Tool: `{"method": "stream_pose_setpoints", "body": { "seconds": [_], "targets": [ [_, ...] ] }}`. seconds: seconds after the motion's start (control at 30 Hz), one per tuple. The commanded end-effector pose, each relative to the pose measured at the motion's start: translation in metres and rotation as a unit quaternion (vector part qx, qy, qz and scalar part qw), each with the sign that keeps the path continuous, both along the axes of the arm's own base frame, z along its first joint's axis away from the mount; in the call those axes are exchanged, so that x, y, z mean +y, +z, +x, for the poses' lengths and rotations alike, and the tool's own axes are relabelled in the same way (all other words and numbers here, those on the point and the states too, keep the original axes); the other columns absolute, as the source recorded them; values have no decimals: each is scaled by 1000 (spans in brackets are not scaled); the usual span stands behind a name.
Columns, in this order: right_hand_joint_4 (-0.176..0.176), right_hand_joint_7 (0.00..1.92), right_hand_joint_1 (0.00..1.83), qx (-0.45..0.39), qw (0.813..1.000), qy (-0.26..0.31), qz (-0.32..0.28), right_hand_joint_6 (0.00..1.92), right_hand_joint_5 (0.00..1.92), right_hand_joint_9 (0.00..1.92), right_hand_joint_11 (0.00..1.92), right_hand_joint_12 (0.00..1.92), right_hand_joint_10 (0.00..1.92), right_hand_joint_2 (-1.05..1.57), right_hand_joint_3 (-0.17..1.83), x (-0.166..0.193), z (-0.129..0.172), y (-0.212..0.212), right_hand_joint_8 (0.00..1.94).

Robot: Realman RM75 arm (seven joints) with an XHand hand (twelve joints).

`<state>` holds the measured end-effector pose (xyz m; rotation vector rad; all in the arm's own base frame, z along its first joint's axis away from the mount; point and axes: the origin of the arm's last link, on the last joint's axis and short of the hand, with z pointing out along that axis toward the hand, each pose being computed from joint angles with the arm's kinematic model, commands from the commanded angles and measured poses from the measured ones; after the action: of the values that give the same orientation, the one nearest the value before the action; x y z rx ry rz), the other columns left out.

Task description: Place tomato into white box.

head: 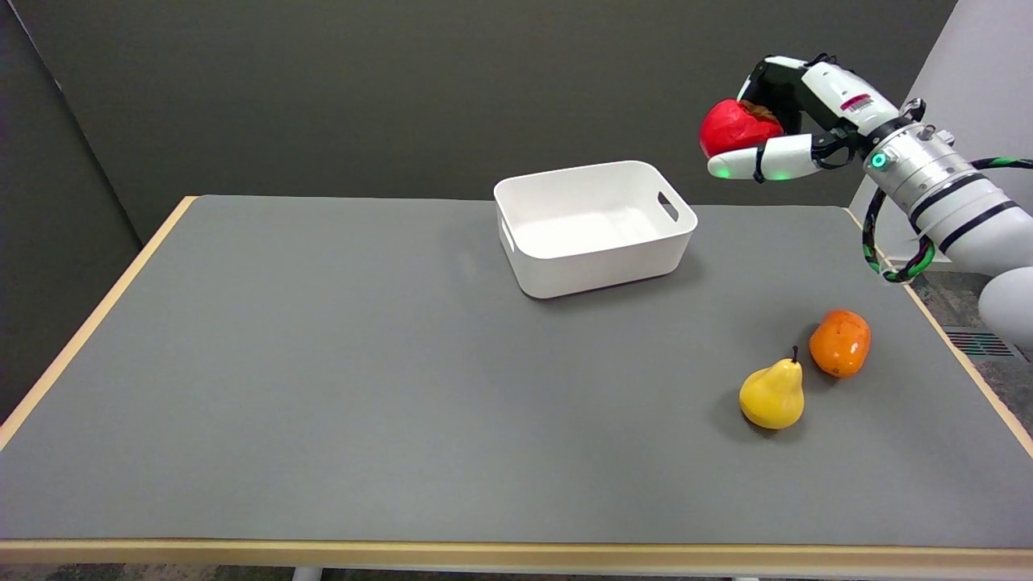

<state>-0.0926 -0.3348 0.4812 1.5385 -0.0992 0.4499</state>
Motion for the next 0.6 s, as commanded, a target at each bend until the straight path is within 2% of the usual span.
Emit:
{"method": "stream_pose_setpoints", "body": {
  "seconds": [0.03,0.13,0.3,0.4,0.47,0.53,0.6],
  "targets": [
    [-176,640,1147,-25,999,20,-6,1590,595,795,692,1772,1621,1196,269,-2,7,-1,1612],
    [-176,638,1146,-19,999,28,-8,1593,593,795,685,1768,1623,1199,266,-4,7,-8,1615],
    [-176,642,1148,-6,997,18,72,1589,597,801,694,1717,1620,1192,275,-66,4,-74,1610],
    [-176,658,1157,42,995,8,92,1568,614,822,729,1667,1579,1173,293,-83,-4,-94,1587],
    [-176,664,1159,59,993,12,99,1561,620,829,731,1664,1564,1164,303,-93,2,-99,1579],
    [-51,777,1130,64,992,14,105,1576,567,845,747,1615,1508,1112,397,-103,7,-105,1538],
    [-48,781,1130,64,991,15,113,1576,569,846,748,1615,1505,1107,403,-111,10,-113,1534]
  ]
}}
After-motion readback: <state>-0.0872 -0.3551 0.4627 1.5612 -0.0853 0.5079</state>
